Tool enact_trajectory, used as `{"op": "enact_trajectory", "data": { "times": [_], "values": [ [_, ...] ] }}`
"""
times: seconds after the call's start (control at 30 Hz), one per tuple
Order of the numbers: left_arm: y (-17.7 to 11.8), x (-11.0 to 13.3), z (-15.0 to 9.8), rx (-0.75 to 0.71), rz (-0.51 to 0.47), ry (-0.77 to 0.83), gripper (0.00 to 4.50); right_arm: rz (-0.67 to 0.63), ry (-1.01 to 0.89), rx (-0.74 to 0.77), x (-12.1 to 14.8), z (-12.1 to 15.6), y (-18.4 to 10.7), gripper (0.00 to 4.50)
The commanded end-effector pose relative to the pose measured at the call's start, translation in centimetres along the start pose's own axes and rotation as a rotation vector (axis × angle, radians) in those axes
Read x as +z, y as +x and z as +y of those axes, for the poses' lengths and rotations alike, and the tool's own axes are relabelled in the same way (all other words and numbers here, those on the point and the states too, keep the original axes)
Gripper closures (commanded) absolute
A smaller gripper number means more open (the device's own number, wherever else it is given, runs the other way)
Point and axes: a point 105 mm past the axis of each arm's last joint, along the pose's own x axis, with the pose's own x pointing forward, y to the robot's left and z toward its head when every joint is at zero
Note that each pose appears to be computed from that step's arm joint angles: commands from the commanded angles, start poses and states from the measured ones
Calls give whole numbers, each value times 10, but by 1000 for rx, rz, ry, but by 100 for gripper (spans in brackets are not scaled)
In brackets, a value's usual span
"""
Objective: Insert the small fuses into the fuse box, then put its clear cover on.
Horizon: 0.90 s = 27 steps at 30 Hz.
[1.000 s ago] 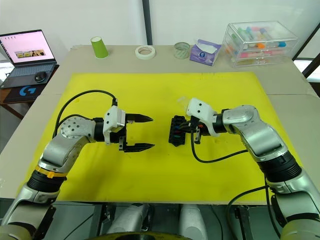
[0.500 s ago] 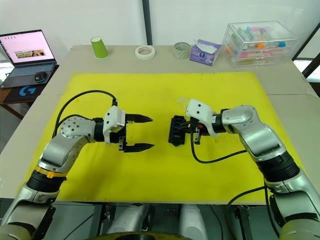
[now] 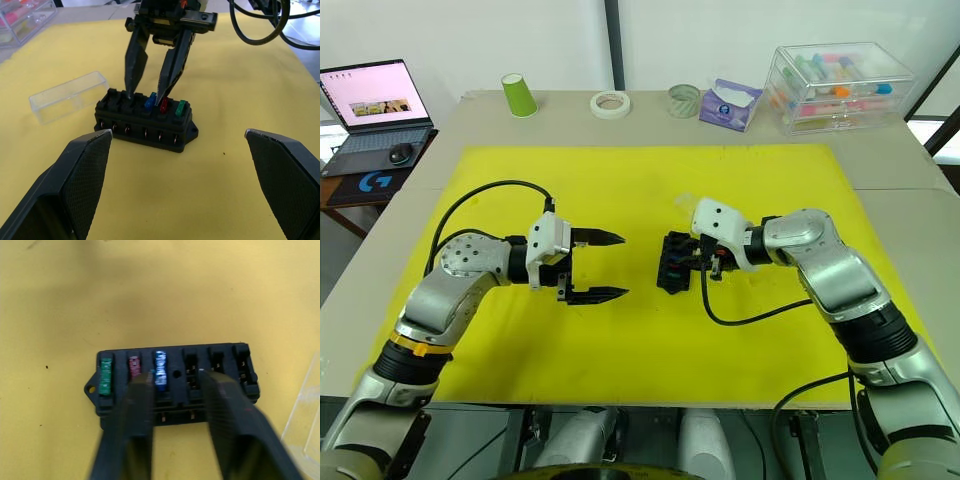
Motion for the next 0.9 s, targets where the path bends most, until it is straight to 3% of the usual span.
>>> {"op": "enact_trajectory", "data": {
  "times": [0.03,0.07,0.9],
  "values": [
    [1,7,-3,-16,-7,34,0,-18,-9,3,4,-1,-1,180],
    [1,7,-3,-17,-7,34,0,-19,-8,0,5,-1,-1,159],
    [5,8,-2,-11,-19,40,0,-166,7,-51,27,-11,-20,159]
  ]
}}
